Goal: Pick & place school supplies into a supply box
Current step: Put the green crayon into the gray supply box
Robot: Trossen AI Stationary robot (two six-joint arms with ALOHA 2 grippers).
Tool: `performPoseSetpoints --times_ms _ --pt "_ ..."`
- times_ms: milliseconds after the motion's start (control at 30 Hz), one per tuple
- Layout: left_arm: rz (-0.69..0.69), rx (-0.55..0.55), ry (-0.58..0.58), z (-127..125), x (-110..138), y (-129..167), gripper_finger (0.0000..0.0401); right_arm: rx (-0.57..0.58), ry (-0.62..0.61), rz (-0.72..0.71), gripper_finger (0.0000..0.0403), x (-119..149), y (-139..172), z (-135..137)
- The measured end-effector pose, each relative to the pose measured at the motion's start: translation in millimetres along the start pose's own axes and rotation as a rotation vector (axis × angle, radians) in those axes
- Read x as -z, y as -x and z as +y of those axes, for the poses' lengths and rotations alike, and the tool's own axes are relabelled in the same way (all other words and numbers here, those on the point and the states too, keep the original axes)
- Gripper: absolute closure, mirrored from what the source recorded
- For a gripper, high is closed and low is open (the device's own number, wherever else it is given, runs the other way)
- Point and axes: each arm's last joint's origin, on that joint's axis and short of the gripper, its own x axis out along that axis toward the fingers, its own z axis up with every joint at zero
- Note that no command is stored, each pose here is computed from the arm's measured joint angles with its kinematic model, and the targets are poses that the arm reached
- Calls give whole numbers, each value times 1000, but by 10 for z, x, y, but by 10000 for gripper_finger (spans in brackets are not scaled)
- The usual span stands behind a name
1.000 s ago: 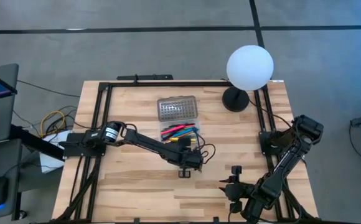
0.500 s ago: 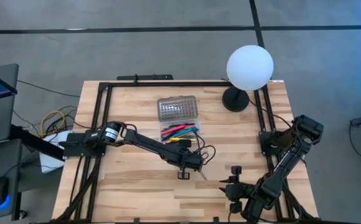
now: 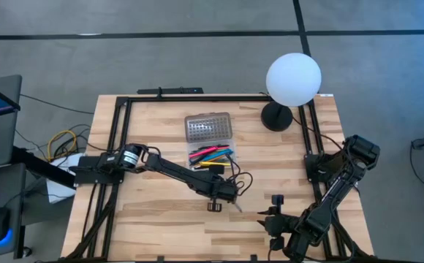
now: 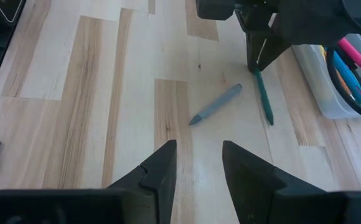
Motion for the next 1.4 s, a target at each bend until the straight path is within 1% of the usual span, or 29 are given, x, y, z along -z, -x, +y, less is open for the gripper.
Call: performPoseSetpoints --times_ms 300,433,667,800,1067,1400 --pt "-17 -4 -11 10 -80 70 296 0 0 0 281 0 0 0" --pt "-29 6 1 50 -103 66 284 0 0 0 281 0 0 0" --pt "-52 36 32 128 -143 47 288 5 -6 2 281 -12 -17 -15" --pt "-60 78 41 168 -163 39 289 13 -14 6 281 -29 -43 -37" --pt "-83 88 48 178 -189 38 289 19 -22 10 281 -44 -65 -57" --pt "-116 93 66 249 -232 28 290 18 -21 10 281 -44 -65 -56"
